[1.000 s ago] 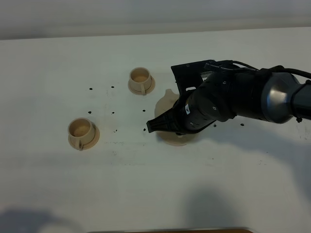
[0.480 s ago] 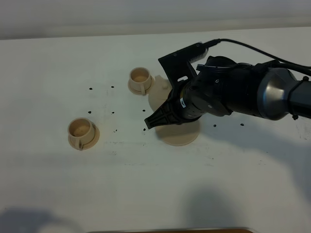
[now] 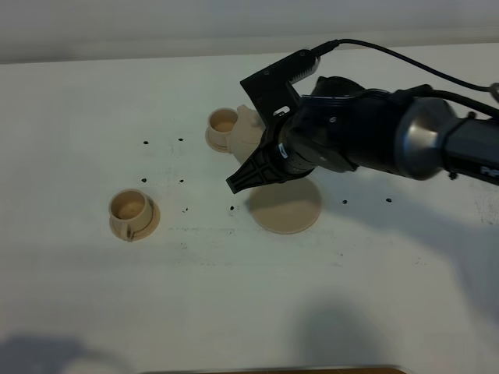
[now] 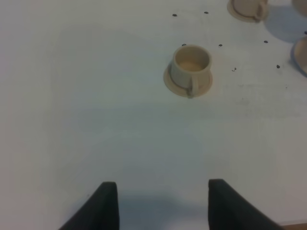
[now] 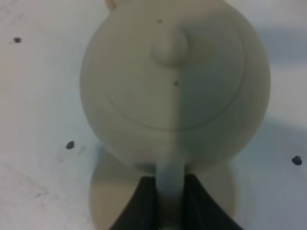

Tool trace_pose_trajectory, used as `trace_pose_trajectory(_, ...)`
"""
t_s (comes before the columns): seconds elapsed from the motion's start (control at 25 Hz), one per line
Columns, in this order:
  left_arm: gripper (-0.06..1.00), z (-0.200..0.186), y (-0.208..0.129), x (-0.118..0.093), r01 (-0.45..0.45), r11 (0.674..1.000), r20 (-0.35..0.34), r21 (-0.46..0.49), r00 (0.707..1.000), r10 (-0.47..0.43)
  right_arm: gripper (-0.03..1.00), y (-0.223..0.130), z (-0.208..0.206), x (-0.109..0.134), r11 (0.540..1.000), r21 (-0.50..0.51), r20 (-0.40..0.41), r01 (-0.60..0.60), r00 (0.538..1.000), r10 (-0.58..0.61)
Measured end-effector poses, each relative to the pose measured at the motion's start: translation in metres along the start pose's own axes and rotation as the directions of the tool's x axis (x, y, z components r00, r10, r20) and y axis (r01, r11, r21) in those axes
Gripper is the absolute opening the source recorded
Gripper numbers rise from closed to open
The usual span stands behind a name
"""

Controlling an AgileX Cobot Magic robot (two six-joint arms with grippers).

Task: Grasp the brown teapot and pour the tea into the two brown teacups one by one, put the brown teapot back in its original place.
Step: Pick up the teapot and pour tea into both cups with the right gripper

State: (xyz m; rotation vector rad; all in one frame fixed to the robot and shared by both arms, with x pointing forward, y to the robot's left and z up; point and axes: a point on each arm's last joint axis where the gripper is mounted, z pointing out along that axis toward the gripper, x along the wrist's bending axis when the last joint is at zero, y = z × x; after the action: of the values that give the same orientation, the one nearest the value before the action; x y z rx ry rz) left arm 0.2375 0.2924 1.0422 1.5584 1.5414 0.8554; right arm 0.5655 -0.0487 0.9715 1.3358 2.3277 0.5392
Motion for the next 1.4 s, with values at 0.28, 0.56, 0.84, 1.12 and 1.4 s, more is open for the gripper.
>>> trace_pose_trajectory(0.28,0.49,0.0,0.0,0.0,0.0,1.0,0.0,0.0,1.0,0.0,0.09,0.005,0.01,-0.005,0.999,0.013,0.025,0.029,0.999,-0.029)
trace_pose_trajectory(0.56,0.49,0.0,0.0,0.0,0.0,1.0,0.0,0.0,1.0,0.0,0.09,0.004,0.016,-0.008,0.996,0.019,0.053,0.083,0.995,-0.084)
trace_pose_trajectory(0.84,0.49,0.0,0.0,0.0,-0.002,1.0,0.0,0.0,1.0,0.002,0.09,0.005,0.019,-0.009,0.992,0.008,0.07,0.128,0.989,-0.129)
trace_pose_trajectory(1.12,0.49,0.0,0.0,0.0,-0.002,1.0,0.0,0.0,1.0,0.002,0.09,0.012,0.023,-0.012,0.989,-0.009,0.09,0.146,0.985,-0.144)
trace_pose_trajectory(1.4,0.49,0.0,0.0,0.0,-0.002,1.0,0.0,0.0,1.0,0.002,0.09,0.019,0.026,-0.012,0.985,-0.018,0.103,0.171,0.98,-0.168)
